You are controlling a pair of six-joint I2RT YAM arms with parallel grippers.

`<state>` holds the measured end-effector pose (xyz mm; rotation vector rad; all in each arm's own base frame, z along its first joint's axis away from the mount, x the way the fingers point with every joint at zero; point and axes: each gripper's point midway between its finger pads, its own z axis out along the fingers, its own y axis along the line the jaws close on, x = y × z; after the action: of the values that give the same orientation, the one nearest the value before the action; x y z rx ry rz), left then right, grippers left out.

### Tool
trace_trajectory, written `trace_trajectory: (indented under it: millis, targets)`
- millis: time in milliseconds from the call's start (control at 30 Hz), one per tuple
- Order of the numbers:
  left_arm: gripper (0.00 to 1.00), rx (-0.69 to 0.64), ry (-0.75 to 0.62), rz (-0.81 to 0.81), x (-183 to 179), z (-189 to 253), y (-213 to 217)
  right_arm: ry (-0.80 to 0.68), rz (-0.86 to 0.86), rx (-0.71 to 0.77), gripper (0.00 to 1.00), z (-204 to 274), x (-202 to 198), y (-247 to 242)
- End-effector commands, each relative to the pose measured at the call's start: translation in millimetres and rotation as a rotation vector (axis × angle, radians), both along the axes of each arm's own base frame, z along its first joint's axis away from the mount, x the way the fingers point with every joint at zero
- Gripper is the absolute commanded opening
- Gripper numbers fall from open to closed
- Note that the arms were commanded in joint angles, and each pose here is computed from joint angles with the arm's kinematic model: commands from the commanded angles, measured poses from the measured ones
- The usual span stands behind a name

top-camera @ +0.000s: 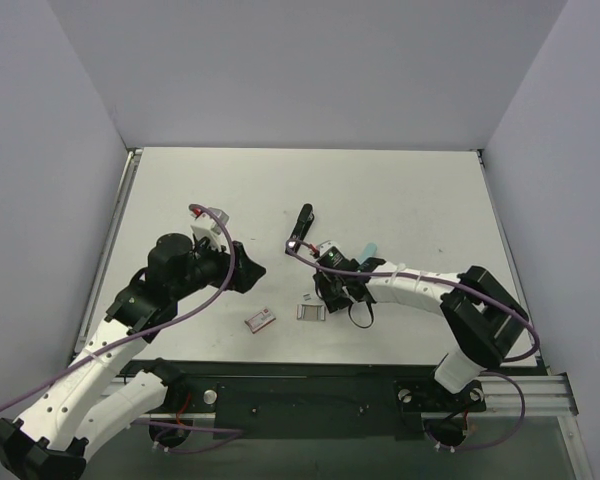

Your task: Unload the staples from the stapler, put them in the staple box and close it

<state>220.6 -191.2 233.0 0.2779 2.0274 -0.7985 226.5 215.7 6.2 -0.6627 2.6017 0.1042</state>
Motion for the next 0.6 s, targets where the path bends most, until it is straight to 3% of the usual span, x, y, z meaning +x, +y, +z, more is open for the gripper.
trace_trajectory:
  millis: [0,567]
  targets:
    - [0.85,-0.038,-0.039,-0.009,3.9,12.3,-2.3,0.028,0.026,-0.009,0.39,-6.5,1.6,3.1]
    - [0.85,-0.057,-0.025,-0.007,8.3,10.3,0.5,0.091,0.071,0.023,0.35,-20.5,0.9,17.5]
